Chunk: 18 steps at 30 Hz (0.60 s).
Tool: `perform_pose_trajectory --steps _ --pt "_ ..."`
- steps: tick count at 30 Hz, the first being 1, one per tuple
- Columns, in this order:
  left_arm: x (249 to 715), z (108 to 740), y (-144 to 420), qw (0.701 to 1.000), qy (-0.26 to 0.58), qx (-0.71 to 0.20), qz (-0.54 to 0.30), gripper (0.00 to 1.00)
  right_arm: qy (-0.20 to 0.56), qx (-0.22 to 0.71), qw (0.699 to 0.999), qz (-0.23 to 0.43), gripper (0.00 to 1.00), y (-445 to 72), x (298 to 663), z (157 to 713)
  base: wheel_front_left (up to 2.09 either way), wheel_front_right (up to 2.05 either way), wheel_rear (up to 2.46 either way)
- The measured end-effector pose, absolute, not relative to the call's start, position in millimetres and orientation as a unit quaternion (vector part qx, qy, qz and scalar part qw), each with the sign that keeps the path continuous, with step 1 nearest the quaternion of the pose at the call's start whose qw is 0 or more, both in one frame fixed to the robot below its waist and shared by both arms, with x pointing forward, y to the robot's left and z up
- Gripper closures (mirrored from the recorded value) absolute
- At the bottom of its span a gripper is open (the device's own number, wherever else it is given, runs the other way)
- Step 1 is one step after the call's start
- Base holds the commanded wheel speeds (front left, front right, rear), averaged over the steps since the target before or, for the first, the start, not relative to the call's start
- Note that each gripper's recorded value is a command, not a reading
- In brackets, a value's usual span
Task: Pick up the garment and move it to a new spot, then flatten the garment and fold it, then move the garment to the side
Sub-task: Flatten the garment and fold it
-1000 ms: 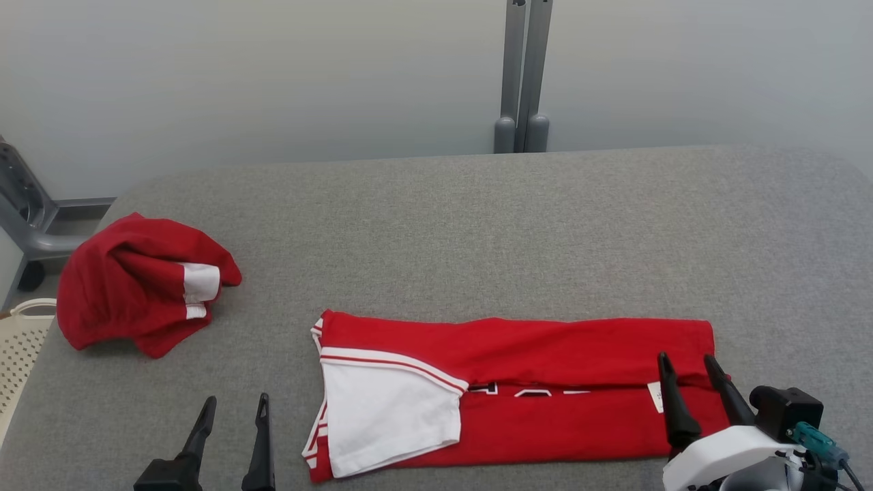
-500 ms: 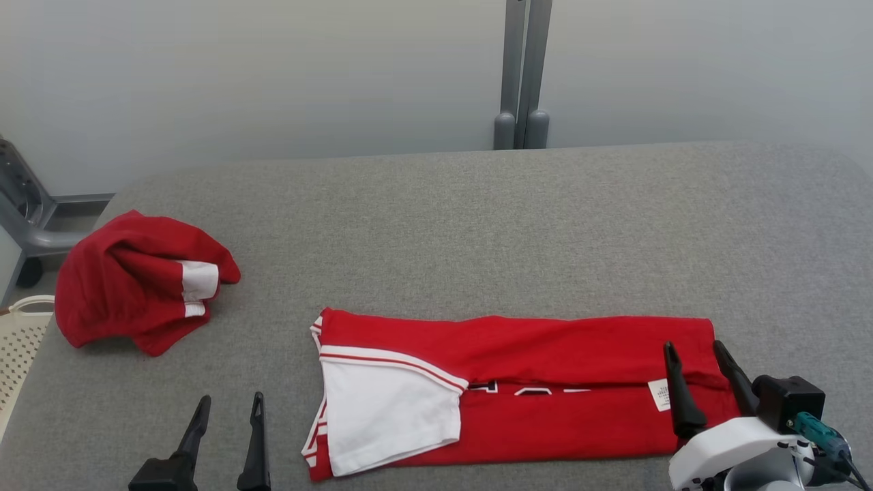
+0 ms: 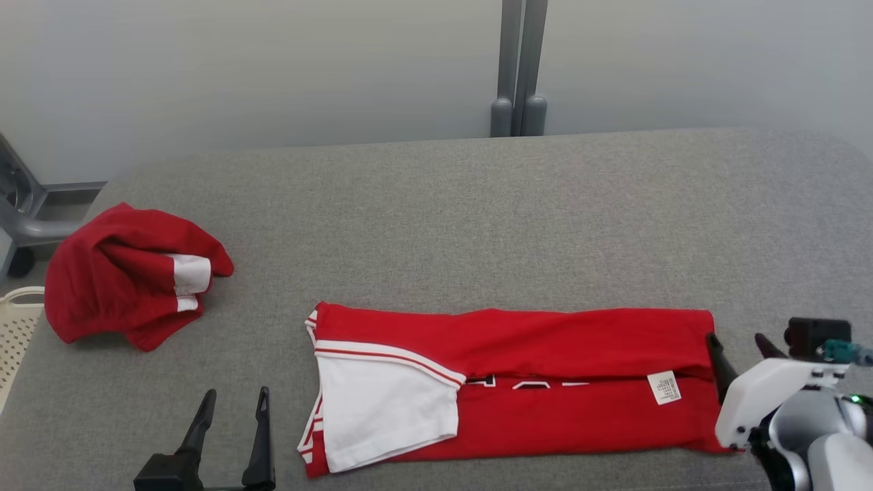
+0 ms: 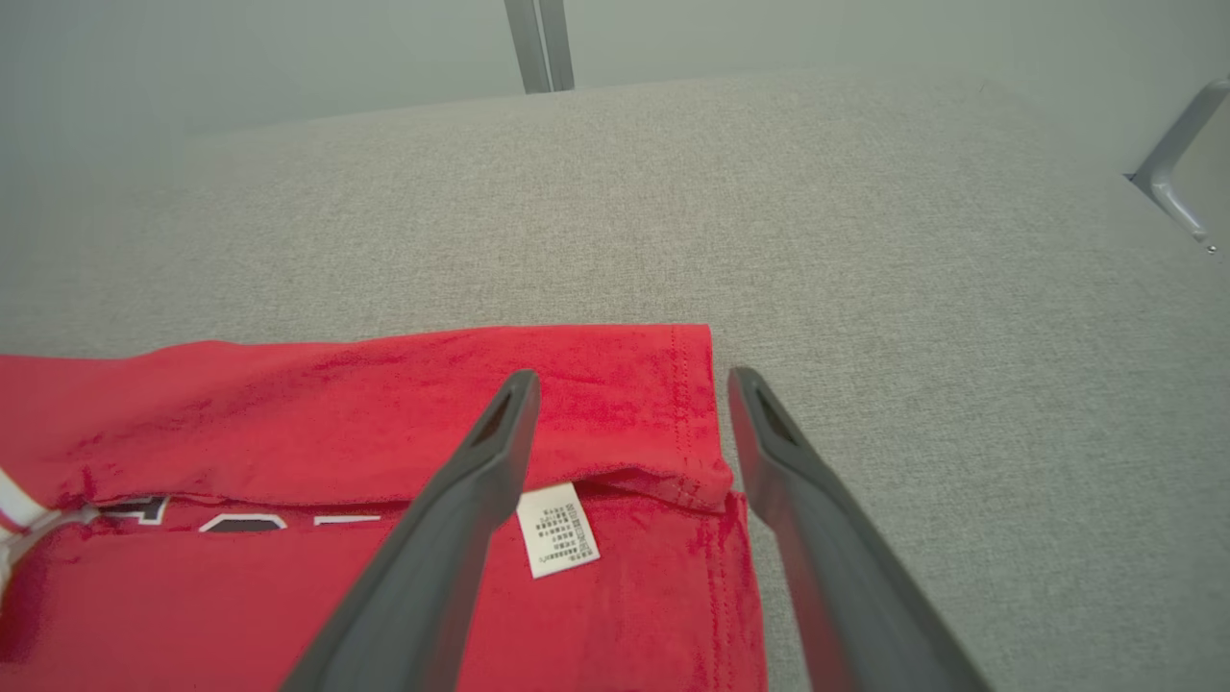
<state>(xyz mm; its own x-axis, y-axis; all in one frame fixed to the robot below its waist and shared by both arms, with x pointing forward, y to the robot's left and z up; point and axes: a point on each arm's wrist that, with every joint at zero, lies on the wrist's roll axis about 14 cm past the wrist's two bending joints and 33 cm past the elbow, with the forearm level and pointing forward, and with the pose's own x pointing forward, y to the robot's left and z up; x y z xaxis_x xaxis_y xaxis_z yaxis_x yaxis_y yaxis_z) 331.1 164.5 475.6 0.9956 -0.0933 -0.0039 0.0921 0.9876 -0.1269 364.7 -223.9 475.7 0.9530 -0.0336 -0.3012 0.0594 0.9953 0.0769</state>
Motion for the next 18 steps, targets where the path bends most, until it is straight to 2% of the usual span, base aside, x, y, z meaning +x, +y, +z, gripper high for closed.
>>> perform_pose_trajectory --steps 5,11,18 --pt "333.2 471.6 159.8 0.996 0.012 -0.064 -0.053 0.00 0.200 0.045 0.978 -0.045 0.00 -244.6 372.6 477.9 0.00 0.00 0.00" --pt "337.3 467.4 156.0 0.996 0.020 -0.066 -0.058 0.00 0.298 0.037 0.952 -0.054 0.00 -254.4 368.7 451.9 0.00 0.00 0.00" --pt "336.1 458.5 157.3 0.996 0.034 -0.069 -0.054 0.00 0.341 0.028 0.938 -0.054 0.00 -259.8 367.1 433.3 0.00 0.00 0.00"
